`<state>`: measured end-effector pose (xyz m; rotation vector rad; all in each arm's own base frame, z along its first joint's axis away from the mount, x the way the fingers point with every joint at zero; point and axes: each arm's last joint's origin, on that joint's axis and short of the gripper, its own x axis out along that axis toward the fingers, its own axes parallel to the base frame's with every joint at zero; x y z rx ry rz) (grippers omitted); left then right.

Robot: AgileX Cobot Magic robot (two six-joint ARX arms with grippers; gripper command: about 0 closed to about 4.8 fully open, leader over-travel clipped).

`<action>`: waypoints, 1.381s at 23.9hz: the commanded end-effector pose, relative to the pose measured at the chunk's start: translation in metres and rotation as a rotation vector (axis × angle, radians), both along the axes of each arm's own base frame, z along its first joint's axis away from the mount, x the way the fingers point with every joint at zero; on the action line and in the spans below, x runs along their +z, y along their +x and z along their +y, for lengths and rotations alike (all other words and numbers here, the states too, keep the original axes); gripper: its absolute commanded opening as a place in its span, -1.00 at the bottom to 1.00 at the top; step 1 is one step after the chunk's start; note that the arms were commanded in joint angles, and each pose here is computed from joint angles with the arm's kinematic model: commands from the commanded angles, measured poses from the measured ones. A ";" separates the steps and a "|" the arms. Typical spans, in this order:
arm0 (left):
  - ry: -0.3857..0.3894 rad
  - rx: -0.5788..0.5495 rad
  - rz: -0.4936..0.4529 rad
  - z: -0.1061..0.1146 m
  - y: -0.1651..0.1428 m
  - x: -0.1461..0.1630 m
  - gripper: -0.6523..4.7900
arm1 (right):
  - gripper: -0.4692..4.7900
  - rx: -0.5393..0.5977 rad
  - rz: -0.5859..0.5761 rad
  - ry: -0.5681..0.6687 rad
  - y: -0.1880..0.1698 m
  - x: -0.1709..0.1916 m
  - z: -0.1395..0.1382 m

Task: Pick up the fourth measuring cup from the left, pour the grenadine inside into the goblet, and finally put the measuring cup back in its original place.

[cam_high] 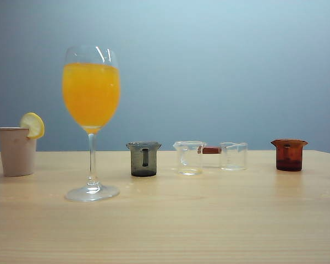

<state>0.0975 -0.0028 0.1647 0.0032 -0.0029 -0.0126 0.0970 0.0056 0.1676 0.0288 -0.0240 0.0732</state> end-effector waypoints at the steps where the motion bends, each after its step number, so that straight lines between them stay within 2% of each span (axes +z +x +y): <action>1: -0.004 0.006 -0.015 0.000 0.000 0.002 -0.78 | -0.84 0.000 -0.002 -0.003 0.000 -0.001 0.000; 9: -0.006 0.006 -0.020 0.000 0.000 0.003 -0.78 | -0.84 0.002 -0.019 -0.001 0.000 0.003 0.000; 13: -0.066 0.005 -0.046 0.001 -0.002 0.013 -0.78 | -0.84 0.000 -0.067 0.002 -0.004 0.019 0.000; 15: -0.069 0.004 -0.073 0.001 -0.004 0.022 -0.78 | -0.84 -0.001 -0.090 0.003 -0.007 0.030 0.000; 18: -0.073 0.028 -0.134 0.002 -0.012 0.054 -0.78 | -0.84 -0.049 -0.116 0.009 -0.015 0.053 -0.002; 22: -0.071 -0.002 -0.133 0.001 -0.012 0.102 -0.78 | -0.84 -0.055 -0.127 0.010 -0.018 0.079 -0.002; 23: -0.069 -0.030 -0.125 0.000 -0.008 0.121 -0.78 | -0.84 -0.056 -0.118 0.009 -0.015 0.088 -0.002; 30: -0.066 -0.159 -0.045 -0.008 0.015 0.187 -0.78 | -0.84 -0.054 -0.095 0.007 0.005 0.126 -0.001; 33: -0.067 -0.225 -0.009 -0.017 0.018 0.198 -0.78 | -0.84 -0.053 -0.079 0.006 0.016 0.137 0.000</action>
